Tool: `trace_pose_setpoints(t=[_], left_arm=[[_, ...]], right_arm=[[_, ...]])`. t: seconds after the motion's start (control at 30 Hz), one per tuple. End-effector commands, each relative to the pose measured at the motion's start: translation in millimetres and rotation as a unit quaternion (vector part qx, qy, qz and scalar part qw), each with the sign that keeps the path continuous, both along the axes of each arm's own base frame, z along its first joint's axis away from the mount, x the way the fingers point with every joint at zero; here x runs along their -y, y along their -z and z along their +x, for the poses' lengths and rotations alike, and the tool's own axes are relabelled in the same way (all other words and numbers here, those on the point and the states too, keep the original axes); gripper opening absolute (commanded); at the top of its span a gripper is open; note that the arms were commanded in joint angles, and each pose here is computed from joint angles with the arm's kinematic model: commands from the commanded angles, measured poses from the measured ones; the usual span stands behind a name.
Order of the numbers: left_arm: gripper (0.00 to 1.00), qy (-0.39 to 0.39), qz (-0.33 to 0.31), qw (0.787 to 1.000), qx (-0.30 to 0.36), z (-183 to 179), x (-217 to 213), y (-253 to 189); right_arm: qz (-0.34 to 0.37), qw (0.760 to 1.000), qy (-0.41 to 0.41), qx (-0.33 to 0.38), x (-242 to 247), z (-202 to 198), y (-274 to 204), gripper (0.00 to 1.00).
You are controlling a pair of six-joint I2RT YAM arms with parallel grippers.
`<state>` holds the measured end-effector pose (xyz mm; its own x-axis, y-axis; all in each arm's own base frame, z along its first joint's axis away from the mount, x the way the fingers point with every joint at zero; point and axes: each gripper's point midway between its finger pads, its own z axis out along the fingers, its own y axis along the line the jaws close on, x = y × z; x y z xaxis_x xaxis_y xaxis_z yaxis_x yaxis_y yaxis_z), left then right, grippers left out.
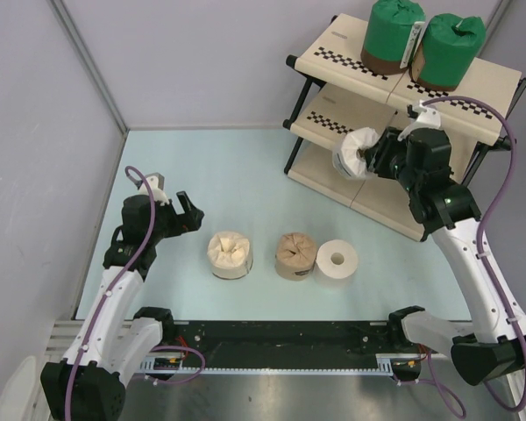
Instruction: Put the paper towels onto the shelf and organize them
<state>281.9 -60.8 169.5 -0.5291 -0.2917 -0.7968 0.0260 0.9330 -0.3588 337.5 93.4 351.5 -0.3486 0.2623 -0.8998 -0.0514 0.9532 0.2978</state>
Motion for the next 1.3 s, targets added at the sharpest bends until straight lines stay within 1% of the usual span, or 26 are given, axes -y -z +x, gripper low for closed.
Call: trace_pose_setpoints(t=[0.0,0.33,0.87,1.0,1.03,1.2,1.27], left_arm=[[1.0,0.005,-0.012,1.0,0.017,3.5,2.7,-9.8],[1.0,0.006,-0.013,1.0,0.018,3.9,3.3,-10.1],[1.0,0.008,-0.015,1.0,0.016,3.9,4.4,-9.0],[1.0,0.008,-0.015,1.0,0.016,3.8,4.4,-9.4],[1.0,0.008,-0.014,1.0,0.017,3.8,4.0,-9.4],[1.0,0.006,-0.013,1.0,0.016,4.1,3.6,-8.9],[1.0,0.007,-0.014,1.0,0.014,3.9,3.8,-8.2]], right_arm=[[0.033,0.992,0.049,0.115,12.1,20.7,-58.6,0.31],[0.047,0.985,0.098,0.131,21.0,54.8,-51.1,0.31],[0.05,0.977,0.148,0.148,32.5,78.6,-32.0,0.3],[0.049,0.976,0.155,0.144,32.9,85.3,-19.8,0.3],[0.057,0.973,0.155,0.161,32.2,87.9,-27.0,0.3],[0.05,0.973,0.159,0.16,31.5,98.8,-17.9,0.29],[0.049,0.973,0.159,0.161,31.4,101.1,-16.9,0.33]])
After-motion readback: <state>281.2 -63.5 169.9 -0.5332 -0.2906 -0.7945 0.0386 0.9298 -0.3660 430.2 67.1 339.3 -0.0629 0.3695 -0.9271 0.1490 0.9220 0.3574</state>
